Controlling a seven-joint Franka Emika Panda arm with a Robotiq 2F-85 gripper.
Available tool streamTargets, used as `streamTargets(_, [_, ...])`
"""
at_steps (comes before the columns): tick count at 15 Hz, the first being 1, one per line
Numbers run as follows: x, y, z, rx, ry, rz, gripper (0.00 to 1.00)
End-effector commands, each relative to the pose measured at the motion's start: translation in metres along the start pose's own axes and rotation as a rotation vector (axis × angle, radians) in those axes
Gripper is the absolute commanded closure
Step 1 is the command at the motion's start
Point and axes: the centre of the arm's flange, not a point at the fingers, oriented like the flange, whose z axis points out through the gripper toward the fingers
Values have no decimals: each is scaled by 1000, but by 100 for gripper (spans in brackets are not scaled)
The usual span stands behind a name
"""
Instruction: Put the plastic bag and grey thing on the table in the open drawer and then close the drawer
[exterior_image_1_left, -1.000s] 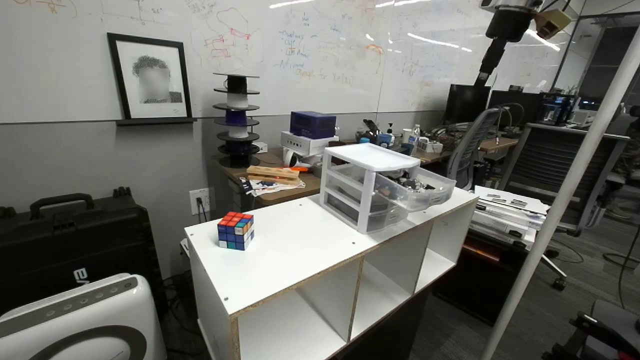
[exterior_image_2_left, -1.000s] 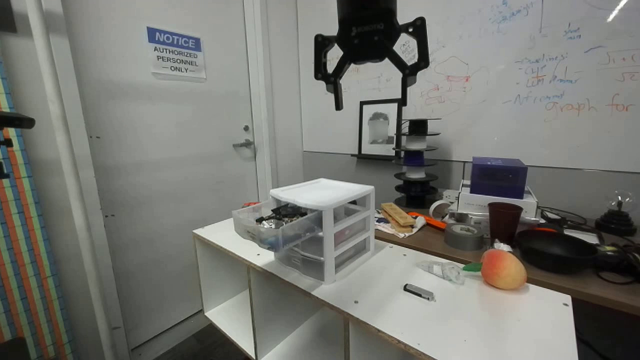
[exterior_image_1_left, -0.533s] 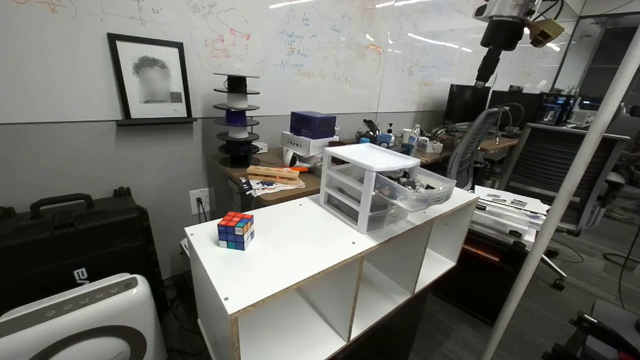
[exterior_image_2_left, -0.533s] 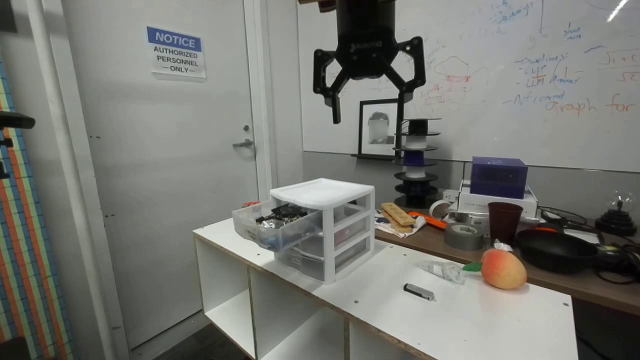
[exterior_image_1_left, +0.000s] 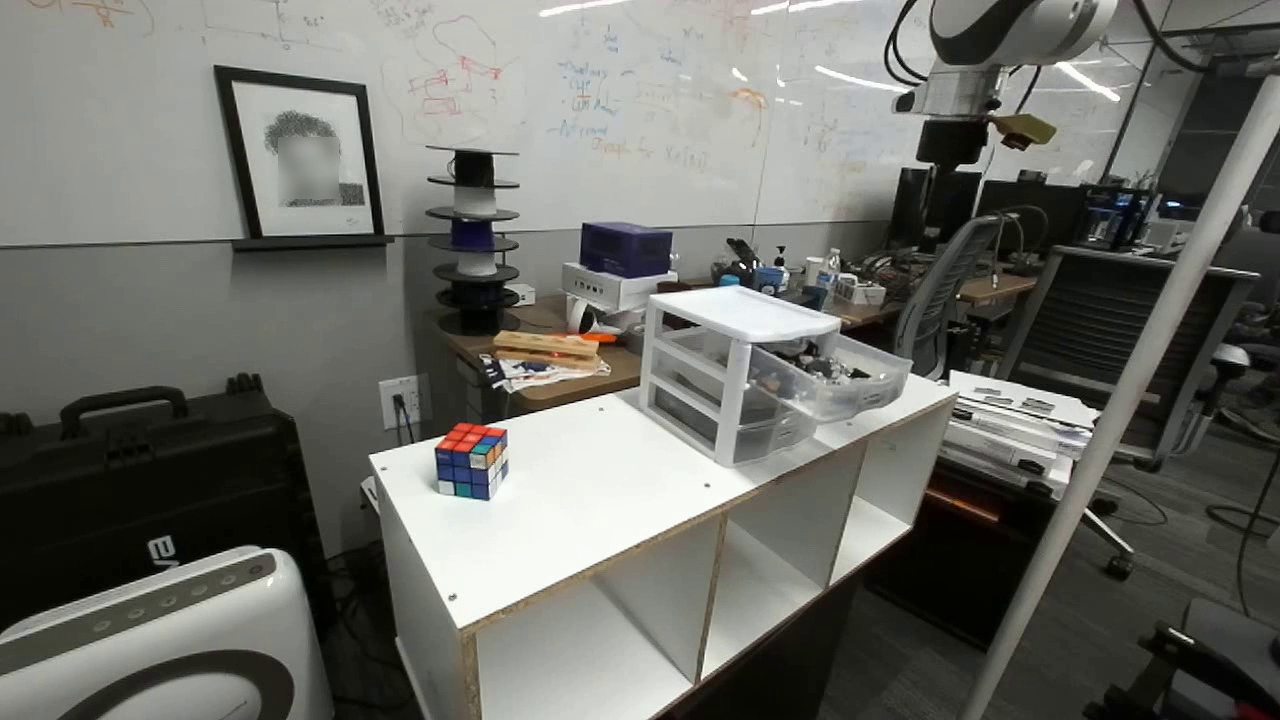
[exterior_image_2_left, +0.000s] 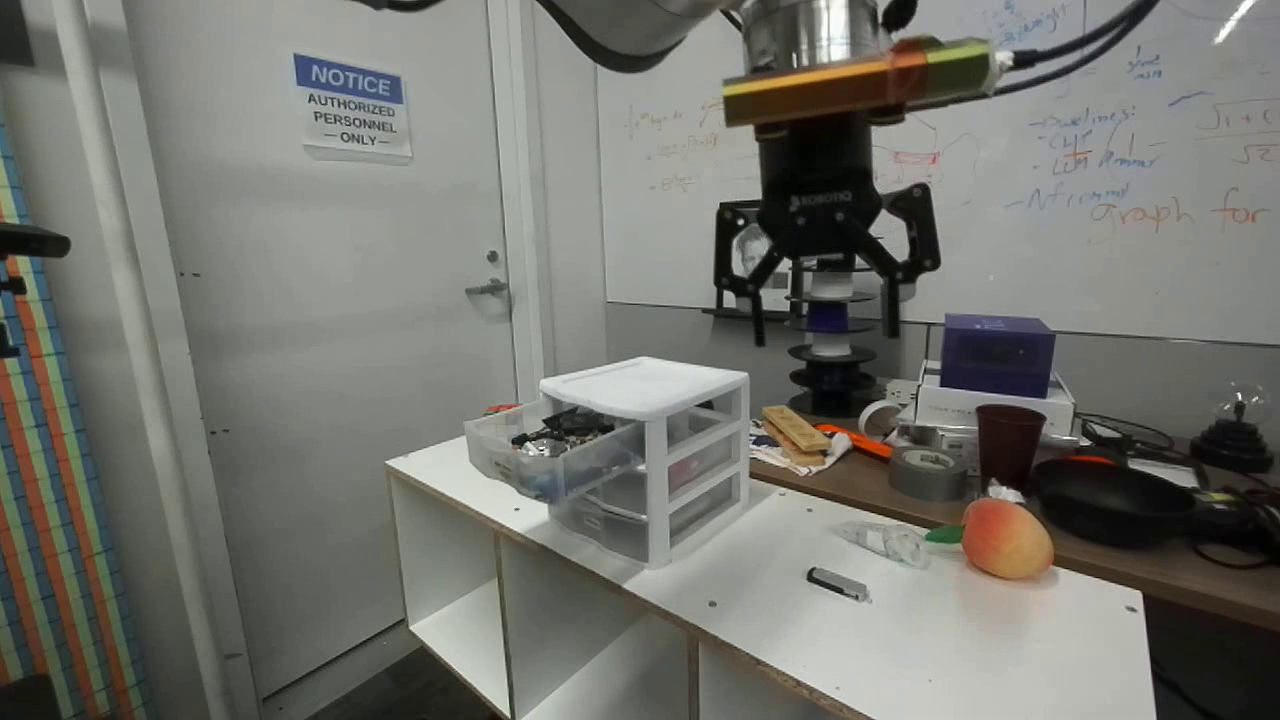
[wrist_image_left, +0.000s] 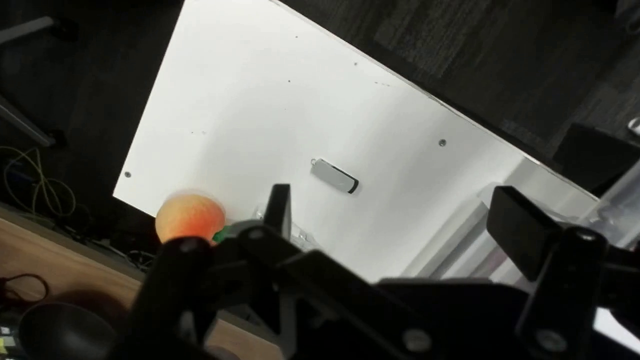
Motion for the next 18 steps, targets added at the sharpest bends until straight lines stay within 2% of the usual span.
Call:
streamTargets(1, [51,67,28,-41,-56,-189,0])
streamTargets(6, [107,85,98,-18,-96,-452,0])
streamTargets(8, [114,74,119,-9,-85,-559,0])
streamTargets(11, [110,63,141,-1,-100,-722,0])
streamTargets(15, [93,50,144,-23,-139,-925,0])
streamTargets(18, [87,37,145,-52,-154,-973,0])
